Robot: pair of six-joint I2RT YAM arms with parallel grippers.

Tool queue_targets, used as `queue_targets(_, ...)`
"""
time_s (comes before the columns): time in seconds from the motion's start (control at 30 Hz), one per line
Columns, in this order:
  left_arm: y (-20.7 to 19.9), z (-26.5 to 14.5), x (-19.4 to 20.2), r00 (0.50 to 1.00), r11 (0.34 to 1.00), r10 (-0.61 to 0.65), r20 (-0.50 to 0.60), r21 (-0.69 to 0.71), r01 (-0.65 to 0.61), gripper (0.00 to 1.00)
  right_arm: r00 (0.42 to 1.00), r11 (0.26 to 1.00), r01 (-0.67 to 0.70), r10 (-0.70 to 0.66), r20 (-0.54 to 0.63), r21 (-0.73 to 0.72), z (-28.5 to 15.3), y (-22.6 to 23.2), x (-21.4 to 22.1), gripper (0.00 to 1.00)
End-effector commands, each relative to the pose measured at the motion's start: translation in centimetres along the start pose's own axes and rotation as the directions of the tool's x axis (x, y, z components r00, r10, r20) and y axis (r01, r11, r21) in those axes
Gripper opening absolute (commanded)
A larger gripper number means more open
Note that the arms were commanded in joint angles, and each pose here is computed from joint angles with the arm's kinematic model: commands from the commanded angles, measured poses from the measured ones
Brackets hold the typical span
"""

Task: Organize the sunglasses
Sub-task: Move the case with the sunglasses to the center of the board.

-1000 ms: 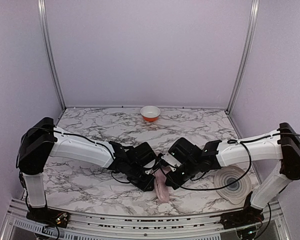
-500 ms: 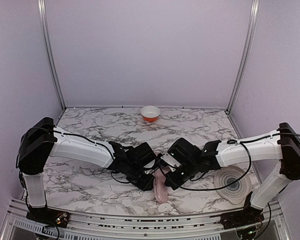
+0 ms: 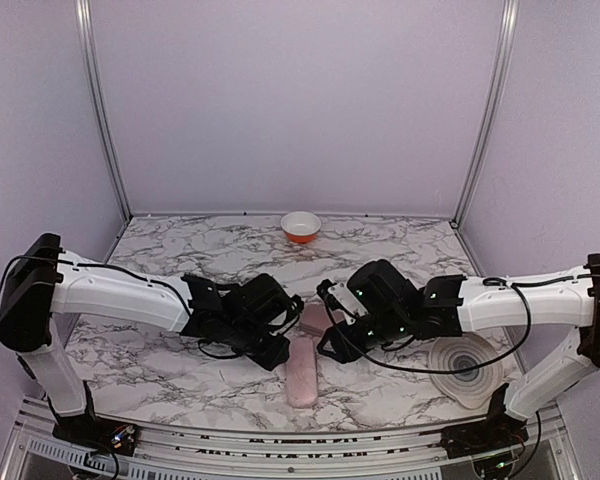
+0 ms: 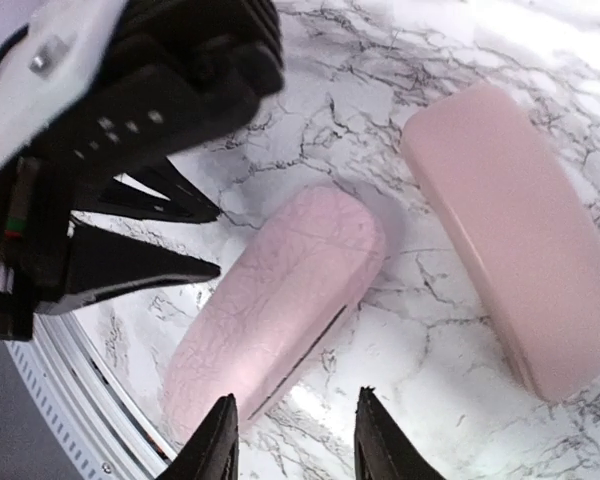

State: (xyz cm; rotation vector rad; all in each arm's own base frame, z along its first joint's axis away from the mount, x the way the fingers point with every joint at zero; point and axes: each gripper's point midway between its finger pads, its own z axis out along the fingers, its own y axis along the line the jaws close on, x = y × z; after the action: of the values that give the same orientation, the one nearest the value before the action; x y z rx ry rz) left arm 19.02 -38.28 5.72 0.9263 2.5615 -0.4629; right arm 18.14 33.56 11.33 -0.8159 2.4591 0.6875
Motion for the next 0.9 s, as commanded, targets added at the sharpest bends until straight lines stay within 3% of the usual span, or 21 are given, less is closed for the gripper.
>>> queue_targets(0.0,3.6,-3.0,-0.9,0.997,0.989,0.030,0.071,-0.145,-0.020,0.29,0.995,0.999,-0.044,0.041,0.090,0.024,-1.3,0.3,-2.5,0.50)
queue_targets(0.1,5.4,-4.6,-1.6,0.991,0.976,0.049,0.127,-0.216,-0.020,0.32,0.993,0.997,-0.071,0.067,0.095,0.042,-1.2,-0.1,-2.6,0.59)
queue_targets(0.27,8.1,-7.2,-2.6,0.973,0.942,0.091,0.213,-0.335,-0.014,0.44,0.991,0.992,-0.115,0.111,0.078,0.051,-0.7,-0.2,-2.4,0.66)
queue_targets(0.33,9.2,-8.0,-2.5,0.965,0.926,0.092,0.246,-0.377,0.007,0.61,0.990,0.990,-0.129,0.125,0.069,0.053,-0.4,-0.2,-2.4,0.69)
queue_targets(0.37,9.9,-8.4,-2.4,0.960,0.917,0.090,0.265,-0.398,0.024,0.94,0.989,0.989,-0.137,0.133,0.065,0.054,-0.3,-0.2,-2.4,0.71)
queue_targets(0.4,10.4,-8.8,-2.5,0.952,0.911,0.088,0.294,-0.409,0.042,0.98,0.988,0.988,-0.144,0.140,0.060,0.057,-0.2,-0.1,-2.4,0.72)
queue_targets(0.5,12.3,-10.3,-2.5,0.921,0.889,0.061,0.385,-0.441,0.125,0.99,0.985,0.982,-0.171,0.168,0.047,0.075,0.2,0.0,-2.4,0.75)
queue_targets(0.57,13.7,-11.7,-2.5,0.885,0.866,0.049,0.462,-0.461,0.193,0.99,0.984,0.979,-0.176,0.174,0.029,0.107,0.7,0.3,-2.1,0.82)
queue_targets(0.7,16.9,-15.5,-1.6,0.773,0.783,0.046,0.633,-0.503,0.366,0.99,0.981,0.962,-0.183,0.193,-0.030,0.203,2.2,0.3,-1.0,0.83)
queue_targets(0.87,19.1,-17.2,-0.7,0.699,0.755,0.023,0.715,-0.471,0.457,0.99,0.978,0.949,-0.165,0.194,-0.083,0.268,4.3,1.6,0.1,0.87)
